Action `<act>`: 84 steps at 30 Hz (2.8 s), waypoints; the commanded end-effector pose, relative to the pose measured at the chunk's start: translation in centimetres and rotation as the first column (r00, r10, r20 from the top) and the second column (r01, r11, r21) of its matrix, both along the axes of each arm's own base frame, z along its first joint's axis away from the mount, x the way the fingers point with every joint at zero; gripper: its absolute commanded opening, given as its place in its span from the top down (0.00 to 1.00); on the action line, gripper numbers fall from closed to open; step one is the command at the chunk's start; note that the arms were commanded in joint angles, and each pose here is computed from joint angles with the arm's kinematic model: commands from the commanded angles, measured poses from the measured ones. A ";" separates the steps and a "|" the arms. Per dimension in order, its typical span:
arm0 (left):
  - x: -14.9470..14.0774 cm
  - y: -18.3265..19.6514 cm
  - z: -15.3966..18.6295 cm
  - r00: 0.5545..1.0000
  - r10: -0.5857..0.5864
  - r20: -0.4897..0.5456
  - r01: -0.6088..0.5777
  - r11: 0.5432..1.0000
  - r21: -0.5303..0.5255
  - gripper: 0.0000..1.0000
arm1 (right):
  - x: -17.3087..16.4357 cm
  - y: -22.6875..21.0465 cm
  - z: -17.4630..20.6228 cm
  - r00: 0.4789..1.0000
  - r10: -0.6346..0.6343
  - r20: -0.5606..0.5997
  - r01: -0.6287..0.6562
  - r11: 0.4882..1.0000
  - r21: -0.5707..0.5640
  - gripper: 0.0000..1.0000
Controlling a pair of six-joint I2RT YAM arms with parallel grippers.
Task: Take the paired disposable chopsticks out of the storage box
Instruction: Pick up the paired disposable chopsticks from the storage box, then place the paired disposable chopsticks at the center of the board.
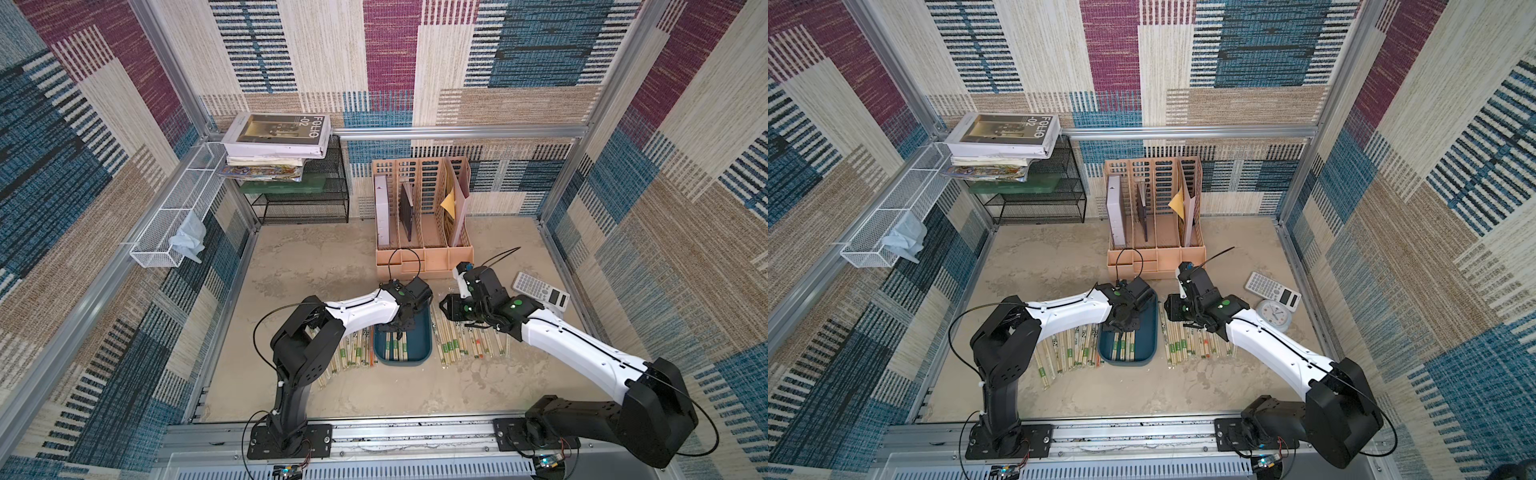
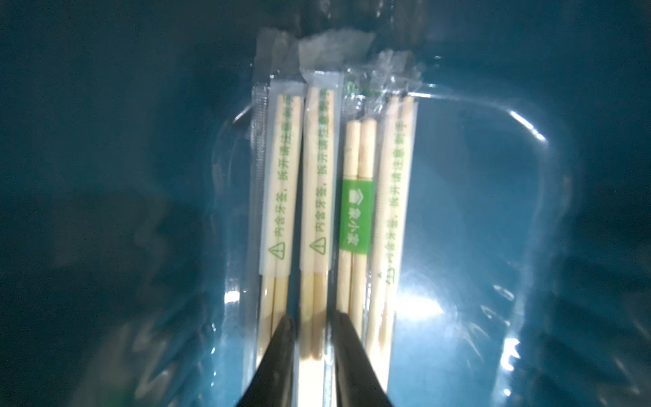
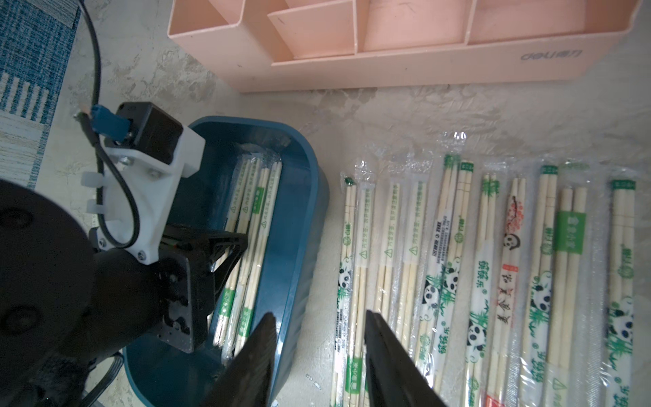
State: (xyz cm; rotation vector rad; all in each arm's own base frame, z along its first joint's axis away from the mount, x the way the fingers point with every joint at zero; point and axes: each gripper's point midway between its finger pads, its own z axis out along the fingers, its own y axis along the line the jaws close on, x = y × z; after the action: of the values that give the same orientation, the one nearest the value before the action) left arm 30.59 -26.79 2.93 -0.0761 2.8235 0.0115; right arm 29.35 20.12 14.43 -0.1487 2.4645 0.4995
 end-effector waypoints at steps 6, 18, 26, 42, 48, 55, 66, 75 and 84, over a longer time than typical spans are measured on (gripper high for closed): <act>-0.5 0.5 -1.3 1.000 0.013 -0.019 -0.013 1.000 0.017 0.78 | 0.0 -0.4 -0.1 1.000 -0.003 -0.003 0.003 1.000 -0.016 0.55; -0.5 0.2 -1.6 1.000 0.016 -0.022 -0.016 1.000 -0.005 0.89 | 0.1 -0.6 0.0 1.000 -0.008 -0.003 0.008 1.000 -0.021 0.55; 0.4 -0.5 2.3 0.999 -0.005 0.043 0.007 0.999 -0.047 0.92 | 0.1 -0.6 -0.1 1.000 -0.007 -0.007 0.007 1.000 -0.020 0.55; 1.0 2.5 8.8 0.983 0.046 0.175 -0.036 0.997 -0.061 0.99 | 0.3 0.0 0.4 1.000 0.009 0.000 -0.009 1.000 -0.008 0.55; 0.1 8.8 10.6 0.972 0.140 0.189 -0.131 0.990 -0.060 0.99 | 0.3 1.7 1.5 0.998 0.053 0.019 -0.053 0.998 0.015 0.55; -4.4 18.7 6.5 0.933 0.347 0.092 -0.347 0.938 -0.017 0.99 | 0.2 4.7 2.2 0.992 0.121 0.035 -0.122 0.992 0.024 0.55; -6.9 23.9 3.6 0.891 0.452 0.044 -0.454 0.889 0.062 0.99 | 0.1 6.0 2.0 0.987 0.156 0.039 -0.157 0.987 0.035 0.55; -7.0 24.5 0.5 0.885 0.465 -0.008 -0.461 0.880 0.114 0.98 | 0.0 5.2 2.3 0.989 0.140 0.048 -0.141 0.990 0.029 0.55; -6.4 24.5 0.9 0.893 0.450 -0.006 -0.446 0.886 0.125 0.65 | -0.3 4.7 2.3 0.991 0.129 0.044 -0.131 0.991 0.032 0.55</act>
State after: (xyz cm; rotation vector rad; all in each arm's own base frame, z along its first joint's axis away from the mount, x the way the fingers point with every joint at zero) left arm 24.00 -2.32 3.42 -0.7220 2.7650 0.2860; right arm 29.09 24.84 16.47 -0.3022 2.4244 0.5909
